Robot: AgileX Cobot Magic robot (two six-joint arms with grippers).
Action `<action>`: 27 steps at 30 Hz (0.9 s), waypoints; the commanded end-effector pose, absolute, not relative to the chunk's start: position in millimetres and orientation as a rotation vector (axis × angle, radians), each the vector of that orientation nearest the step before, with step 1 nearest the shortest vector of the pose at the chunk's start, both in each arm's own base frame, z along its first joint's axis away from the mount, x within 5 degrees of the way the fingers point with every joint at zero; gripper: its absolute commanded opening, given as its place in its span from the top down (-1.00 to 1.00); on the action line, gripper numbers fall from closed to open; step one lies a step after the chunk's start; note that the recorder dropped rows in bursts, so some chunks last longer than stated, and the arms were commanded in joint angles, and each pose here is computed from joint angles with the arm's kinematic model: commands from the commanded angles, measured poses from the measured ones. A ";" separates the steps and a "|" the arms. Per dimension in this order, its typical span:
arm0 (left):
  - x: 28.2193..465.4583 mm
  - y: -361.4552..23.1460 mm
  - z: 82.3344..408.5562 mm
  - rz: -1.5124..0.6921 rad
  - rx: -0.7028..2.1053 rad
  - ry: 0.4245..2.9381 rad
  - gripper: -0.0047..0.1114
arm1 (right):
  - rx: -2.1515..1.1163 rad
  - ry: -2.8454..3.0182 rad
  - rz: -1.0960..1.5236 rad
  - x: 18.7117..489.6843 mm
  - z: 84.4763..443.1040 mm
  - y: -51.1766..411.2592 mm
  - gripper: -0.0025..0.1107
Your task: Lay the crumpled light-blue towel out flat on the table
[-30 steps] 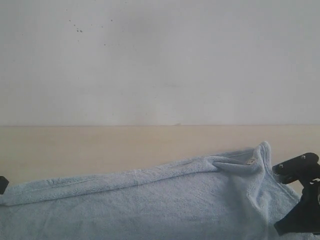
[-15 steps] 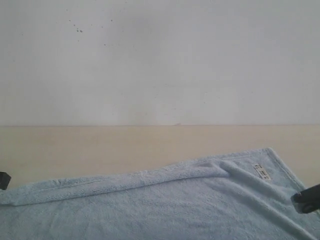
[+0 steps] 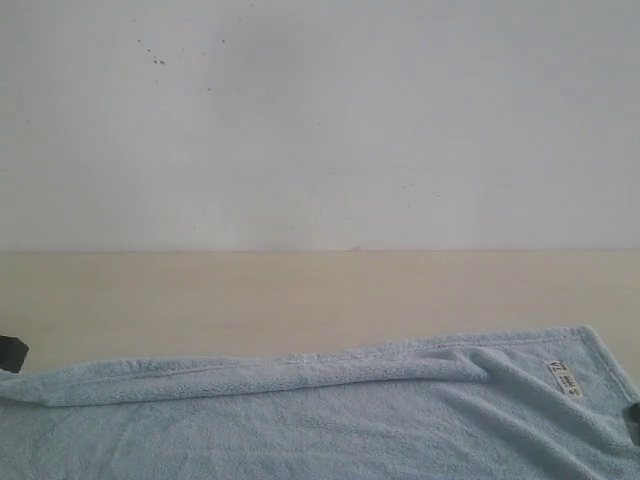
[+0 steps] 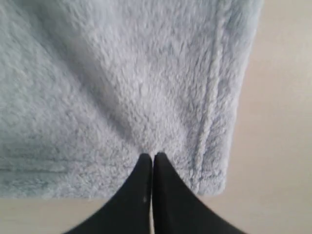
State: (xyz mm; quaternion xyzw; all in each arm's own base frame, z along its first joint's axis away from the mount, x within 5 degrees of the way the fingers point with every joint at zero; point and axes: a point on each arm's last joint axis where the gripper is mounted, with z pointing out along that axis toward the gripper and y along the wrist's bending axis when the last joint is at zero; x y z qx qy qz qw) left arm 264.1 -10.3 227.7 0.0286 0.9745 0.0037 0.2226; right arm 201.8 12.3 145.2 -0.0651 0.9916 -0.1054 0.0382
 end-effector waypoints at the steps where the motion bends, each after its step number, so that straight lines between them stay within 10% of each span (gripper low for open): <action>1: 265.2 -11.0 228.7 0.007 0.103 2.663 0.31 | -0.190 2.866 -0.242 204.3 169.5 13.8 0.96; 12: 275.7 -9.0 222.3 0.082 0.238 2.611 -0.07 | -0.187 2.751 -0.116 203.4 186.0 20.4 0.96; 27: 284.1 -29.1 205.6 0.105 0.518 2.592 0.01 | -0.166 2.706 -0.022 207.1 187.4 26.5 0.96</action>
